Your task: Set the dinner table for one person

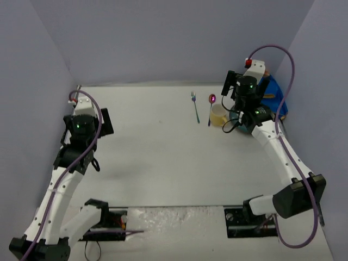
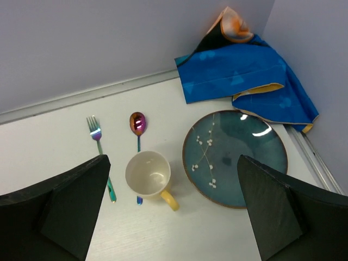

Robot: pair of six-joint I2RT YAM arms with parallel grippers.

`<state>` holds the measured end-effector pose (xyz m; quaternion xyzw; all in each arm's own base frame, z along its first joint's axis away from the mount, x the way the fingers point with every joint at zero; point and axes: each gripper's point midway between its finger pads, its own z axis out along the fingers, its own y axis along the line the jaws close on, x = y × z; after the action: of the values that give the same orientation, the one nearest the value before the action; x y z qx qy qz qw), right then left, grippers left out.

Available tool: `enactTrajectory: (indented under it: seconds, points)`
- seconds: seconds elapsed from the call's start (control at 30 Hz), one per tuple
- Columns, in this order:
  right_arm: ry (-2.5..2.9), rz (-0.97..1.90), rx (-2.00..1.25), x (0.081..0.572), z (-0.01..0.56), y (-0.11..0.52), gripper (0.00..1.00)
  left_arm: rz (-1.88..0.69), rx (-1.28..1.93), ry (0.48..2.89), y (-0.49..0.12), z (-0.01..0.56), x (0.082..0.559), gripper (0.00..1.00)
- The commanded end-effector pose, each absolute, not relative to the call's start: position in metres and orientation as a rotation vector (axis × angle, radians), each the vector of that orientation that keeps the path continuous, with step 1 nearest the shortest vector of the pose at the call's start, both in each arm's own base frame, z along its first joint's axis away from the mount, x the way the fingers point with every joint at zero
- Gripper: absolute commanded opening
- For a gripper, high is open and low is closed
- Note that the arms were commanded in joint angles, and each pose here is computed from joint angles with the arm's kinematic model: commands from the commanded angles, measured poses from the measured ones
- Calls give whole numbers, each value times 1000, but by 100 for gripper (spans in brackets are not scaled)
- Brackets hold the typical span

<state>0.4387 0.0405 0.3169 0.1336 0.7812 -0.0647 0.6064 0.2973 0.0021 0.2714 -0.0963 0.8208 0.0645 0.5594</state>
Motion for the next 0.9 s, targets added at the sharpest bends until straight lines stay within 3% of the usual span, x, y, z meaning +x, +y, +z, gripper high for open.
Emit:
enactTrajectory:
  seconds: [0.0, 0.3, 0.87]
  points:
    - [1813, -137, 412, 512, 309, 9, 100, 132, -222, 1852, 0, 284, 303, 97]
    - [1979, -189, 227, 624, 207, -5, 100, 222, -211, 1872, 10, 273, 293, 97]
    - [1965, -256, 107, 674, 97, -39, 87, 258, -174, 1939, 8, 252, 303, 97]
